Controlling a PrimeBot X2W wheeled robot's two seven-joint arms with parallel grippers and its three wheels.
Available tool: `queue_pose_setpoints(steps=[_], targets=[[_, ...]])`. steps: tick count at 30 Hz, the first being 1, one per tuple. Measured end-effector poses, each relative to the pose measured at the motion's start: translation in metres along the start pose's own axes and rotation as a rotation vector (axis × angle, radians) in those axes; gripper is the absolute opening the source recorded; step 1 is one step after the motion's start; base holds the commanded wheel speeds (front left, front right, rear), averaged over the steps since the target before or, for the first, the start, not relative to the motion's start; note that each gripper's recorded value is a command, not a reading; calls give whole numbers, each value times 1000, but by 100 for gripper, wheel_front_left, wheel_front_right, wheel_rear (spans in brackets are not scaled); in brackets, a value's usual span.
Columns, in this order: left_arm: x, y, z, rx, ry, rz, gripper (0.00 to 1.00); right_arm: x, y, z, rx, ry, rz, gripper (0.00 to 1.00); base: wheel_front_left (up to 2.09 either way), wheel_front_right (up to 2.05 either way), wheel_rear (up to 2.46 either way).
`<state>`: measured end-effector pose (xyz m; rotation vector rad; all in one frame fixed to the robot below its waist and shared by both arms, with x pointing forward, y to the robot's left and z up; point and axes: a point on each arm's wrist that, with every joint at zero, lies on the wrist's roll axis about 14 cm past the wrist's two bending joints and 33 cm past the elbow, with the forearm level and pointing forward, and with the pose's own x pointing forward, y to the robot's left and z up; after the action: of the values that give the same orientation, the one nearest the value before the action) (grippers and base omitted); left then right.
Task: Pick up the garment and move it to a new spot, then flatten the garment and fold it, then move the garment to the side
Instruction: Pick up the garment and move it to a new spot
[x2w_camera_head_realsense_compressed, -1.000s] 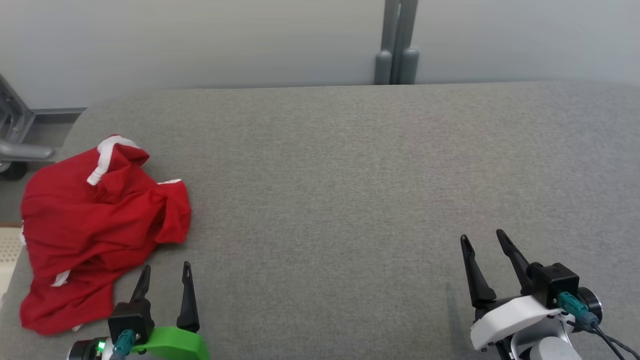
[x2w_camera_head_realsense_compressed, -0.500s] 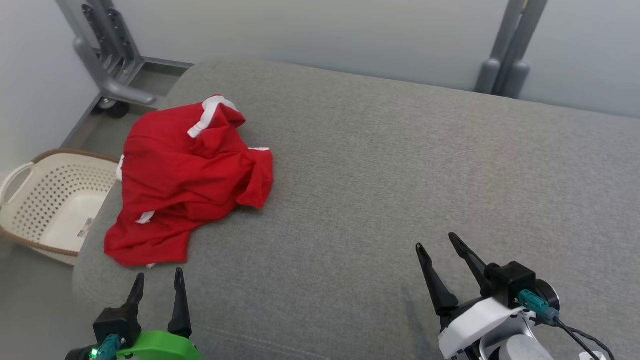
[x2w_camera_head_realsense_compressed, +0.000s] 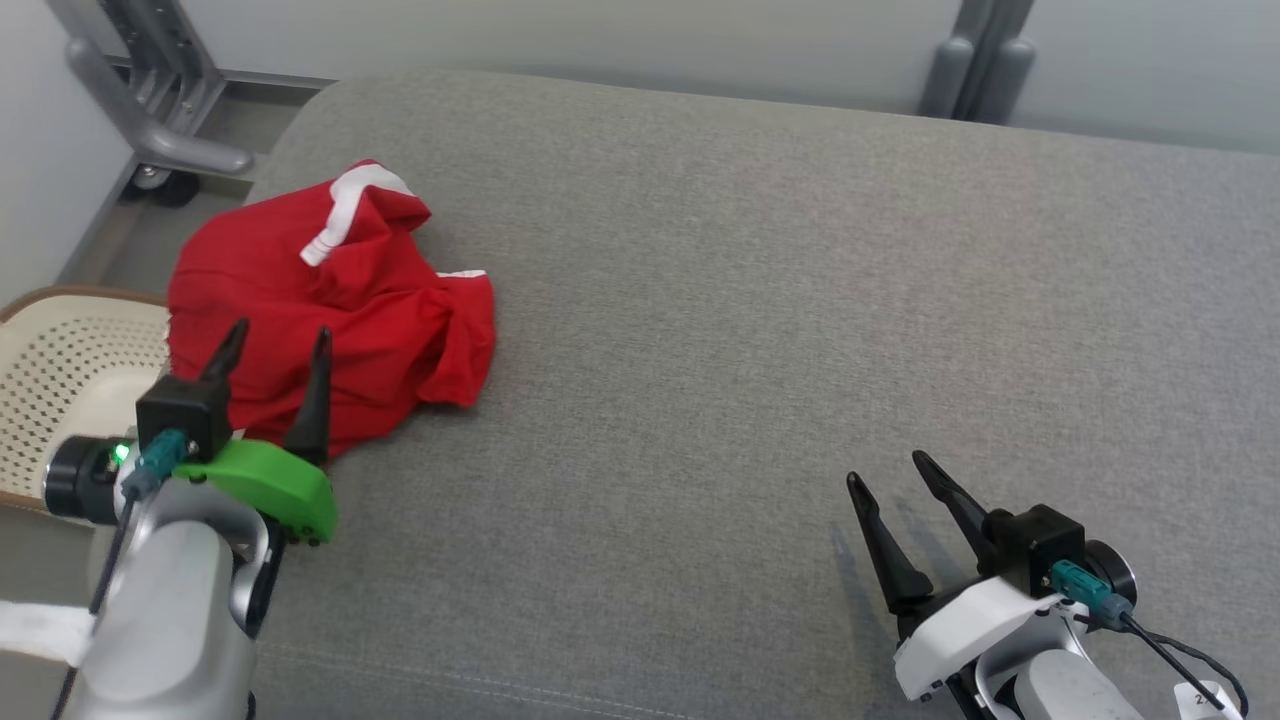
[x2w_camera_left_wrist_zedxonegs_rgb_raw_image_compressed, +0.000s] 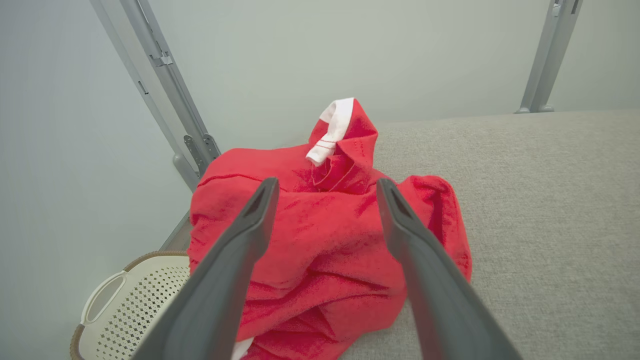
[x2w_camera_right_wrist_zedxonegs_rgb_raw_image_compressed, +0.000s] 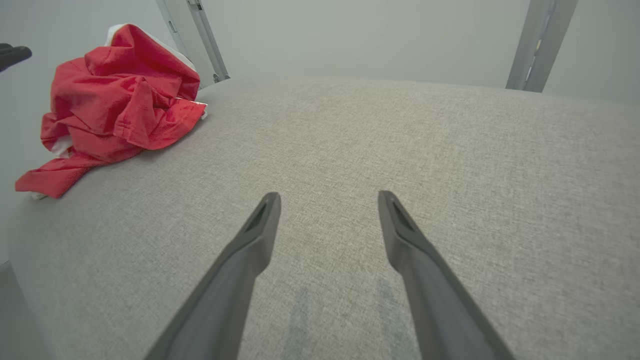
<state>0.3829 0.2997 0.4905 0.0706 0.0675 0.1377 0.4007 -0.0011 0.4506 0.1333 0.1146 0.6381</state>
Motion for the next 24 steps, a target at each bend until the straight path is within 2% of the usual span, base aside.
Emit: queue_pose_setpoints(steps=[6,9,14,18,21,22,23,24], targets=[[47,-17,3,112,77,-141,100,-10,-17,-14,36,33,-60,100,0,0,0],[64,-20,-6,155,156,-172,100,-15,-26,-22,50,50,-91,100,0,0,0],[80,-15,-36,197,318,-172,100,-24,-41,-37,71,94,-141,100,0,0,0],[88,-6,-57,183,429,-124,100,-33,-54,-44,88,114,-188,100,0,0,0],[87,-10,-77,157,506,-109,100,-40,-62,-50,101,132,-220,100,0,0,0],[88,-11,-81,152,520,-105,62,-42,-64,-52,107,138,-229,100,0,0,0],[90,-14,-83,152,526,-108,40,-44,-66,-54,109,141,-237,100,0,0,0],[92,-16,-84,146,524,-106,0,-46,-67,-55,111,145,-244,100,0,0,0]])
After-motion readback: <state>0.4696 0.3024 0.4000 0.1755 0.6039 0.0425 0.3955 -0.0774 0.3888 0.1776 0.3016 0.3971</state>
